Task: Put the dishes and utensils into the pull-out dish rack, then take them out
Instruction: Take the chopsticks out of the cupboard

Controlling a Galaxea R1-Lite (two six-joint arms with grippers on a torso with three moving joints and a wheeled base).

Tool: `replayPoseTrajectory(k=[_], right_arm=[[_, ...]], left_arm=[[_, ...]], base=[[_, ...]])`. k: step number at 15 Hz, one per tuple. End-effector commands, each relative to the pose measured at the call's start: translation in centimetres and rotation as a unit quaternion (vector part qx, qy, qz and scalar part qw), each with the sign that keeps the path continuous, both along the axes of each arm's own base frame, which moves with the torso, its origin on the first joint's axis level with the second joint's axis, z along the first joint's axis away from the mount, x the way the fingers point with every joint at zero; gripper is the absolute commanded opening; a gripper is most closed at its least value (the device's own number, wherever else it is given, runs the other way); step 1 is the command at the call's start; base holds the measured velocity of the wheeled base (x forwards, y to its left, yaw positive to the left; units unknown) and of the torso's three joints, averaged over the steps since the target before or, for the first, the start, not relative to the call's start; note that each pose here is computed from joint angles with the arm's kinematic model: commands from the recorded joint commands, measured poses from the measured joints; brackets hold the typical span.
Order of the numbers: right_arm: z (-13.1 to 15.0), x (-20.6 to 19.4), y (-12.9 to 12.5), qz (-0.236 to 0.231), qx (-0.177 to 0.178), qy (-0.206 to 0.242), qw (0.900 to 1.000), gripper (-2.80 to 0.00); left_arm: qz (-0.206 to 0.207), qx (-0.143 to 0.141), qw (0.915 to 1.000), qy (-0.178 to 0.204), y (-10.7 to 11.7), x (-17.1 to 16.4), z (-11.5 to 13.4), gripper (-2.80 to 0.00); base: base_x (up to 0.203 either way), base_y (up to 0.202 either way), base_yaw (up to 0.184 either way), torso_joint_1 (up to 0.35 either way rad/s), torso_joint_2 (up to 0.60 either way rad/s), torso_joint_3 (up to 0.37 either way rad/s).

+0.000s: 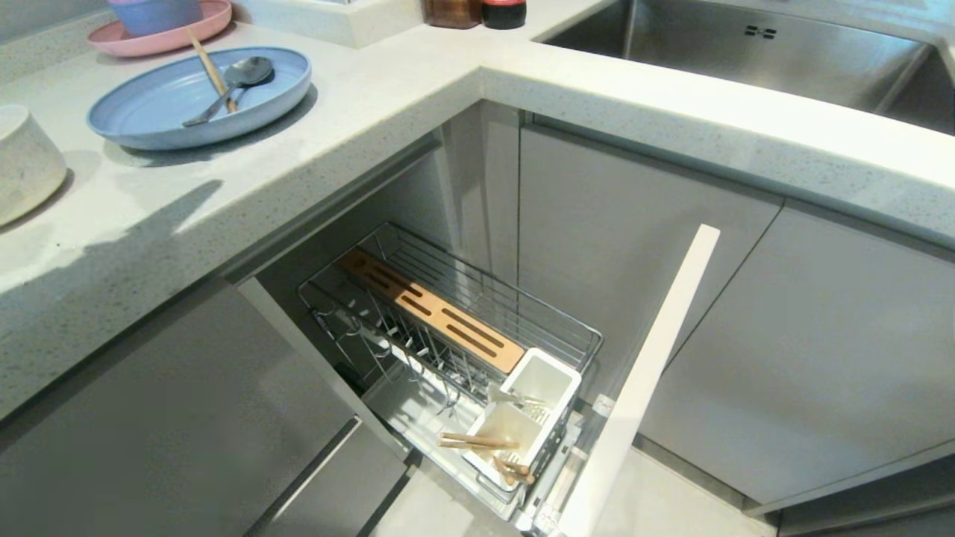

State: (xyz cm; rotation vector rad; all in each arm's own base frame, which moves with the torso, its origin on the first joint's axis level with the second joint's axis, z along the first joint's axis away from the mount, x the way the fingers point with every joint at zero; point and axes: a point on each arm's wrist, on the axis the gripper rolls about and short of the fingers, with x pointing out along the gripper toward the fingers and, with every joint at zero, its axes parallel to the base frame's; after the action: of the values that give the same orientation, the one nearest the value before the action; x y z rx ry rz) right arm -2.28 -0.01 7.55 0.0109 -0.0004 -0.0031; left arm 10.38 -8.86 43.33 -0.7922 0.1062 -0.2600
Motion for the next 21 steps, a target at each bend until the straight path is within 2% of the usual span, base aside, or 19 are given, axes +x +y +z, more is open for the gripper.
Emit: replayPoseTrajectory(k=[1,2,4,6,7,8,10,11,12,14,16,18,19,21], right_arm=[[0.0,0.0,0.0,0.0,0.0,0.001,1.0,-2.8],[0.0,0.0,0.0,0.0,0.0,0.001,1.0,-2.8],[0.0,0.0,0.0,0.0,0.0,0.001,1.0,-2.8],[0.0,0.0,0.0,0.0,0.0,0.001,1.0,-2.8],[0.0,0.0,0.0,0.0,0.0,0.001,1.0,-2.8],[0.0,0.0,0.0,0.0,0.0,0.001,1.0,-2.8],[0.0,0.0,0.0,0.0,0.0,0.001,1.0,-2.8],[0.0,0.0,0.0,0.0,0.0,0.001,1.0,-2.8],[0.0,0.0,0.0,0.0,0.0,0.001,1.0,-2.8],[0.0,0.0,0.0,0.0,0.0,0.001,1.0,-2.8],[0.0,0.0,0.0,0.0,0.0,0.001,1.0,-2.8],[0.0,0.0,0.0,0.0,0.0,0.001,1.0,-2.8],[0.0,0.0,0.0,0.0,0.0,0.001,1.0,-2.8],[0.0,0.0,0.0,0.001,0.0,0.001,1.0,-2.8]], left_arm=[[-0.034,0.046,0.9978,0.034,-2.5,0.9,-2.0,-2.8],[-0.053,0.079,0.9938,0.059,-4.0,1.3,-3.2,-2.8],[-0.076,0.144,0.9804,0.111,-6.2,2.0,-5.4,-2.8],[-0.09,0.221,0.9558,0.172,-8.2,2.7,-7.9,-2.8],[-0.099,0.246,0.9446,0.193,-8.7,2.8,-8.7,-2.8],[-0.108,0.258,0.9382,0.204,-9.1,2.8,-9.1,-2.8],[-0.124,0.305,0.9115,0.247,-10.3,3.0,-10.7,-2.8],[-0.13,0.328,0.8957,0.27,-10.7,3.1,-11.4,-2.8],[-0.139,0.343,0.8831,0.289,-11.0,3.1,-11.9,-2.8],[-0.171,0.375,0.8489,0.331,-11.6,2.8,-12.9,-2.8],[-0.19,0.398,0.8206,0.363,-12.2,2.7,-13.9,-2.8],[-0.194,0.41,0.807,0.378,-13.1,3.0,-14.9,-2.8],[-0.193,0.417,0.8009,0.384,-13.5,3.3,-15.4,0.0],[-0.19,0.43,0.7872,0.399,-14.1,3.6,-16.3,0.0]], base=[[0.0,0.0,0.0,0.0,0.0,0.0],[0.0,0.0,0.0,0.0,0.0,0.0],[0.0,0.0,0.0,0.0,0.0,0.0],[0.0,0.0,0.0,0.0,0.0,0.0],[0.0,0.0,0.0,0.0,0.0,0.0],[0.0,0.0,0.0,0.0,0.0,0.0],[0.0,0.0,0.0,0.0,0.0,0.0],[0.0,0.0,0.0,0.0,0.0,0.0],[0.0,0.0,0.0,0.0,0.0,0.0],[0.0,0.0,0.0,0.0,0.0,0.0],[0.0,0.0,0.0,0.0,0.0,0.0],[0.0,0.0,0.0,0.0,0.0,0.0],[0.0,0.0,0.0,0.0,0.0,0.0],[0.0,0.0,0.0,0.0,0.0,0.0]])
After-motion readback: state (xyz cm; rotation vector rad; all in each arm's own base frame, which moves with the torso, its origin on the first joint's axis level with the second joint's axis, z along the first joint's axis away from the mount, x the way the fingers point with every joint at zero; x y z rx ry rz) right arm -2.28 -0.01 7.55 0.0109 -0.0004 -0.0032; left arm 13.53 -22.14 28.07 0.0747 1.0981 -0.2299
